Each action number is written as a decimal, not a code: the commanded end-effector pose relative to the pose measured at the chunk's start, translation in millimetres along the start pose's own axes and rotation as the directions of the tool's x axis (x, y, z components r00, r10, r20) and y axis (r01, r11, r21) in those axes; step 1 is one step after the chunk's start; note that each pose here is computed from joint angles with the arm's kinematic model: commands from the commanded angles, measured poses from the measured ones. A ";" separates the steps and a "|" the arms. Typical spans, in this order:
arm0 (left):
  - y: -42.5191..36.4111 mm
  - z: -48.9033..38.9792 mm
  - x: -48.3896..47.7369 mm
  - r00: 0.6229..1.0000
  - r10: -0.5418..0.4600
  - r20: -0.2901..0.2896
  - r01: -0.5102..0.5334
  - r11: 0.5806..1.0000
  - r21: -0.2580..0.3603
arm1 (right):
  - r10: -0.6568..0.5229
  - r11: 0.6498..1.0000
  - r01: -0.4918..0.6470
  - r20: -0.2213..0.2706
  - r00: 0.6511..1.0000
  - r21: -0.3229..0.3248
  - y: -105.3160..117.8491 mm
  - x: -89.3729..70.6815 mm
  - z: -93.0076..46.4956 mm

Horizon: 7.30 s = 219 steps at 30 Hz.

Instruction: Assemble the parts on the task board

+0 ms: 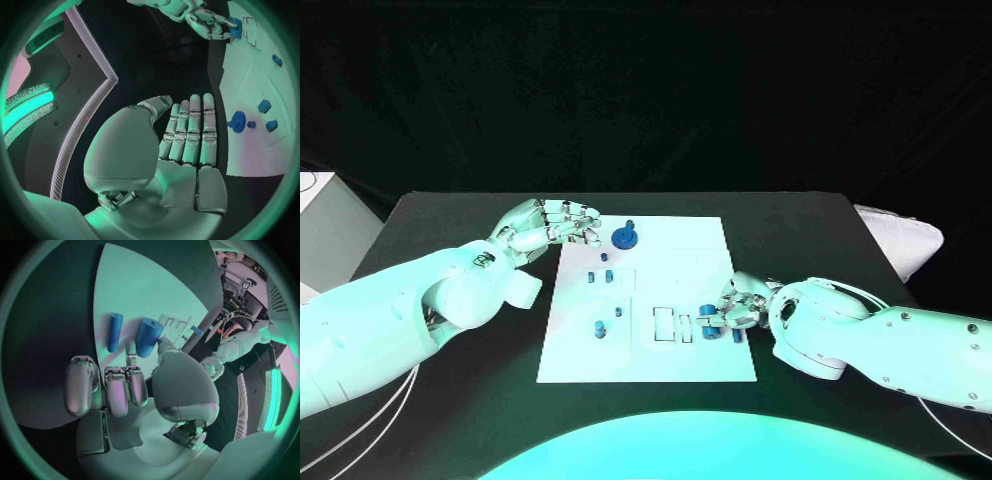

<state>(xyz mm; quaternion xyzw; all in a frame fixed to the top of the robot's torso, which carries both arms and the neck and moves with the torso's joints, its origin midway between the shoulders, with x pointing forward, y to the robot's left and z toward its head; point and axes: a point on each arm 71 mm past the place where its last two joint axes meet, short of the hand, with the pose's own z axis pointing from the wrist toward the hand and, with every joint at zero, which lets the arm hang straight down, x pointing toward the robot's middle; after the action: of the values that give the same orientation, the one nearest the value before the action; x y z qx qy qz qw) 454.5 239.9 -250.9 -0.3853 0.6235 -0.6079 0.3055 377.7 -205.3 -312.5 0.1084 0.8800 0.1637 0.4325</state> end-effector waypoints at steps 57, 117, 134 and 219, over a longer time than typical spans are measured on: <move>1.1 0.0 3.0 0.999 -0.015 -0.035 0.015 1.000 -0.019 | 0.179 0.983 -0.183 -0.143 0.973 -0.017 57.1 9.0 10.7; 2.4 -1.7 -0.8 0.999 -0.015 -0.030 0.014 0.999 -0.034 | 0.105 0.970 -0.134 -0.145 0.984 -0.204 51.5 15.0 -10.5; 2.8 -1.5 -0.4 0.999 -0.017 -0.034 0.016 0.999 -0.037 | 0.084 0.986 -0.097 -0.096 0.992 -0.135 51.6 21.0 -0.3; 3.8 -0.8 0.7 0.999 -0.020 -0.038 0.019 0.999 -0.038 | -0.056 0.998 0.054 0.042 0.998 0.033 -42.1 6.6 -21.5</move>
<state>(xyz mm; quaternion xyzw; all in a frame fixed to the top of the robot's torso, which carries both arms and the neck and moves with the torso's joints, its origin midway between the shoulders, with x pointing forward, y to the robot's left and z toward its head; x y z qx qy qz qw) 454.0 241.7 -255.4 -0.3882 0.6386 -0.5988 0.2879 356.4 -245.5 -316.6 0.1045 0.8737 0.1506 0.4506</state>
